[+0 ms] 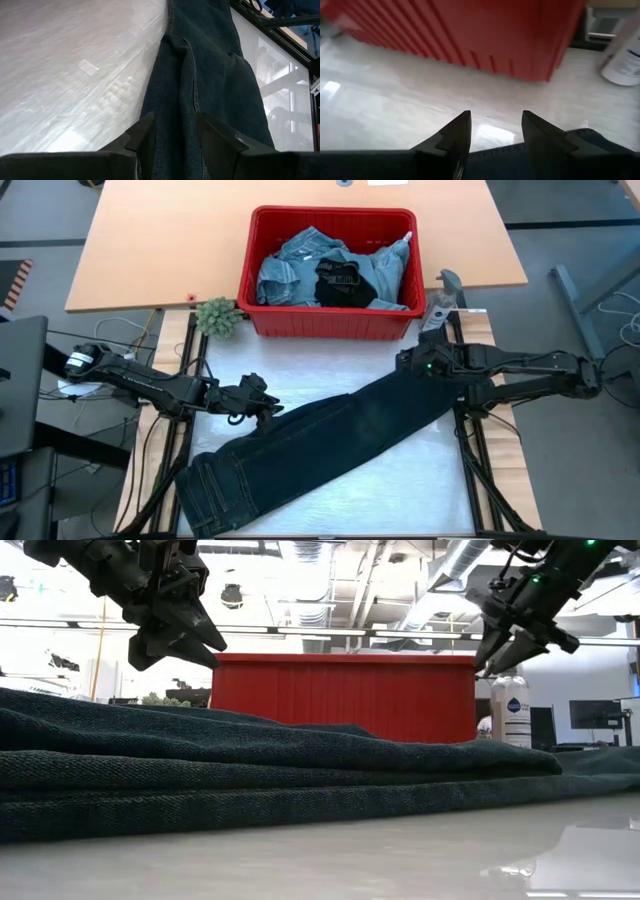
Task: Fold Laundry from Bin
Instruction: Fold the black pants
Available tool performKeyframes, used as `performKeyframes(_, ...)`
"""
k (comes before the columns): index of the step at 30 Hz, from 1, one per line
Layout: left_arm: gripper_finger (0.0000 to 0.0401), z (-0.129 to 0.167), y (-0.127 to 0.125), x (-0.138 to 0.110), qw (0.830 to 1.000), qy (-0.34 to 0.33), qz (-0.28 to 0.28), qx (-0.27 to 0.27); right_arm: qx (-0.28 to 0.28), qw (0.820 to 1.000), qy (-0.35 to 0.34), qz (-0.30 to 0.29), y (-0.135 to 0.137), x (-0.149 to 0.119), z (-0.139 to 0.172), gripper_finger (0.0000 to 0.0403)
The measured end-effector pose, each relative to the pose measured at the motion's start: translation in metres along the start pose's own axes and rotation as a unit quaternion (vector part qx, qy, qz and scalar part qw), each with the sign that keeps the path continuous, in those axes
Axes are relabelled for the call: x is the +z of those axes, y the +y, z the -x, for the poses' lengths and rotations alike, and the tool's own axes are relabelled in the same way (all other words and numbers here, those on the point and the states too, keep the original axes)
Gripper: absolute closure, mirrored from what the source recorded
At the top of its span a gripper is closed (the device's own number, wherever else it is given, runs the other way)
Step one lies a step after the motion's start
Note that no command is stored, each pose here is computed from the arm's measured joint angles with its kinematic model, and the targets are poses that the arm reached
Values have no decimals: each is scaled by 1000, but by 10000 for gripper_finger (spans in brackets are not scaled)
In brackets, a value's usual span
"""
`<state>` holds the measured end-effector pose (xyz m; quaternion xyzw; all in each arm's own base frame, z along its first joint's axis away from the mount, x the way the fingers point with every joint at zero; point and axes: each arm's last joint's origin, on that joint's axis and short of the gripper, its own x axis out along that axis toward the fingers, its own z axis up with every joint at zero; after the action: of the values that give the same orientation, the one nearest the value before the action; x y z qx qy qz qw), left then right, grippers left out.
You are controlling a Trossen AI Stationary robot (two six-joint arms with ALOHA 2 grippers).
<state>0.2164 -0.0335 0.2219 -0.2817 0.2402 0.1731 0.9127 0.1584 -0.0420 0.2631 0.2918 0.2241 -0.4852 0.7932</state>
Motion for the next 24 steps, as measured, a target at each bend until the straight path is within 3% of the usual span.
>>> performKeyframes(6, 273, 0, 0, 0, 1000, 0, 0, 0, 38, 999, 31, 17, 4, -1, 0, 203)
performKeyframes(9, 273, 0, 0, 0, 1000, 0, 0, 0, 40, 997, 58, -11, 2, -4, 0, 203)
performKeyframes(12, 273, 0, 0, 0, 1000, 0, 0, 0, 9, 991, 110, -77, -3, -10, -2, 203)
performKeyframes(15, 273, 0, 0, 0, 1000, 0, 0, 0, -41, 984, 141, -100, -9, -17, -4, 203)
performKeyframes(19, 273, 0, 0, 0, 1000, 0, 0, 0, -56, 982, 156, -89, -5, -23, -7, 203)
performKeyframes(24, 273, 0, 0, 0, 1000, -4, 0, 3, 11, 985, 170, -37, 15, -29, -14, 203)
